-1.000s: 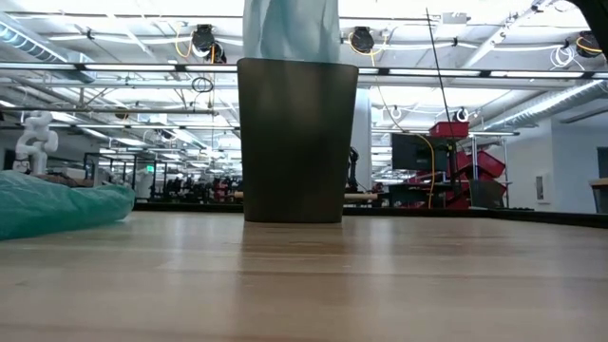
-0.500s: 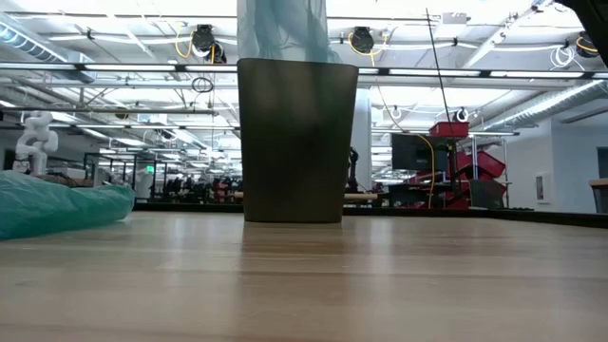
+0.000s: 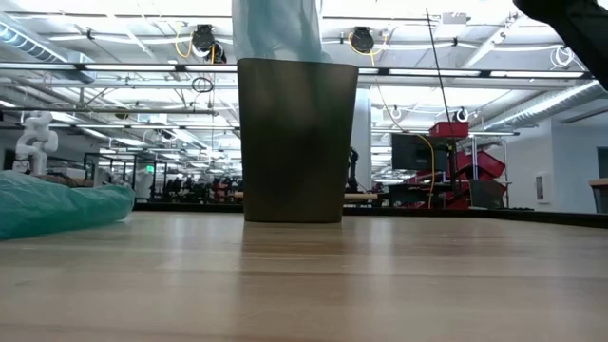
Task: Place trash/remove bag and relplace
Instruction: Close the blue trash bag in the trash bin
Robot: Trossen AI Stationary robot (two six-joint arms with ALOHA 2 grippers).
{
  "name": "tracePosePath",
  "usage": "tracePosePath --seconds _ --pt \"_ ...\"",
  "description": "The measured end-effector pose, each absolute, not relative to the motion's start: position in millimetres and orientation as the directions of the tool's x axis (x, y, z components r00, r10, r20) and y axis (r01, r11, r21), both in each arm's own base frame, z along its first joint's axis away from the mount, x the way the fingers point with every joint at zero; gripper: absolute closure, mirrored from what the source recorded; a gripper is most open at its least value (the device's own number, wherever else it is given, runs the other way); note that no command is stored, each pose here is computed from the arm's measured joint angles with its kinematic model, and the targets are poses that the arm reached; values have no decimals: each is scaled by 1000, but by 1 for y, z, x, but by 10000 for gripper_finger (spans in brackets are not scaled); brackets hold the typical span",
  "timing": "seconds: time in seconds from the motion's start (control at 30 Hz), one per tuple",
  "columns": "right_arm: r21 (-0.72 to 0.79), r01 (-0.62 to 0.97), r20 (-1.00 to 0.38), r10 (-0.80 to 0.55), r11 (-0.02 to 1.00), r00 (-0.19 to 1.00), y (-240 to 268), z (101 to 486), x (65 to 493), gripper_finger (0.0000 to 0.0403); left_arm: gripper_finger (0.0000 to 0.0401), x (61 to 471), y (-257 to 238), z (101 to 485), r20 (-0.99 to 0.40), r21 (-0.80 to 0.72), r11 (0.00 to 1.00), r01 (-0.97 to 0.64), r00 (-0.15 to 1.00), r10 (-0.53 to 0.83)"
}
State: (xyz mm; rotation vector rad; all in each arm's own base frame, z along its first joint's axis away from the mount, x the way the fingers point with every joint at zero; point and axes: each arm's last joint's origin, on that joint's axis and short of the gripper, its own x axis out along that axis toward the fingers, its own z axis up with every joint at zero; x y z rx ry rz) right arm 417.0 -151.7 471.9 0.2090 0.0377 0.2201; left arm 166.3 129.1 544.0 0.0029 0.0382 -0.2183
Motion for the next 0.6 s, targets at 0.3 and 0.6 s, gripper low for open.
tracePosePath --seconds 0.3,0.6 --pt "163 -280 38 277 946 960 -154 482 410 183 401 166 129 546 -25 11 973 231 973 -231" --pt "192 -294 54 289 936 956 -169 490 395 183 401 166 127 546 -23 -38 954 297 954 -298"
